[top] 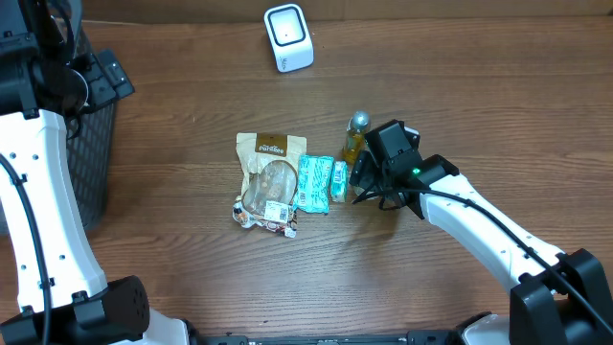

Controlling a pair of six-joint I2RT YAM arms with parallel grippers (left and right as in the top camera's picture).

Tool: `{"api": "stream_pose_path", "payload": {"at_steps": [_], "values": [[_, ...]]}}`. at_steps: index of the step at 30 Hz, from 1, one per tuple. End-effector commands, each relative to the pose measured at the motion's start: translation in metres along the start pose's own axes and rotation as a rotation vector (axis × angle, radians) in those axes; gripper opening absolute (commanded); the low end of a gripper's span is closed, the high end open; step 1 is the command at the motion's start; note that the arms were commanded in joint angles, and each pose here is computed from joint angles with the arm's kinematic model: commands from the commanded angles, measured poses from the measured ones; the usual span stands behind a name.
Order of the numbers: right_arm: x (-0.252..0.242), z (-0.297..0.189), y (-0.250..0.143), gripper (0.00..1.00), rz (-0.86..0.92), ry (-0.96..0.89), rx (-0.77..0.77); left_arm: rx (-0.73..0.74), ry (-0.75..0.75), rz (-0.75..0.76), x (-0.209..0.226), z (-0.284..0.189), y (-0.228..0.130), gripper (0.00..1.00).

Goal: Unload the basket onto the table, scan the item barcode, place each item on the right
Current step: 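Lower the right gripper over the green-capped jar and align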

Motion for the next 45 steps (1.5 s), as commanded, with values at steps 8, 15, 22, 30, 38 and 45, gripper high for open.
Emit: {"api": "stream_pose_path", "payload": {"at_steps": [8,15,22,30,38,45], "values": [[-0.002,0.002,-0.004,0.75,-0.004,-0.017,0.01,0.0,-0.006,0.004,-0.002,0.0,0.001,0.99],[-0.006,0.001,-0.009,0.68,-0.057,-0.037,0.045,0.0,-0.006,0.004,-0.002,0.0,0.001,1.0],[-0.009,-0.005,-0.012,0.61,-0.189,-0.054,0.09,0.0,-0.006,0.004,-0.002,0.0,0.001,1.0],[-0.015,-0.015,-0.024,0.63,-0.424,-0.069,0.201,0.0,-0.006,0.004,-0.002,0.0,0.001,1.0],[-0.017,-0.015,-0.025,1.0,-0.445,-0.073,0.212,0.0,-0.006,0.004,-0.002,0.0,0.001,1.0],[-0.016,-0.014,-0.022,1.0,-0.195,-0.099,0.183,0.0,-0.006,0.004,-0.002,0.0,0.001,1.0]]}}
Point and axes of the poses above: each gripper's point midway between its finger pads, its own z axis out along the fingers, its own x axis along the line the jaws close on, y = z × x, the point moved 7 cm from there along -z, back along the fingers, and after that the axes turned 14 degrees about -z, right-handed, at the moved point
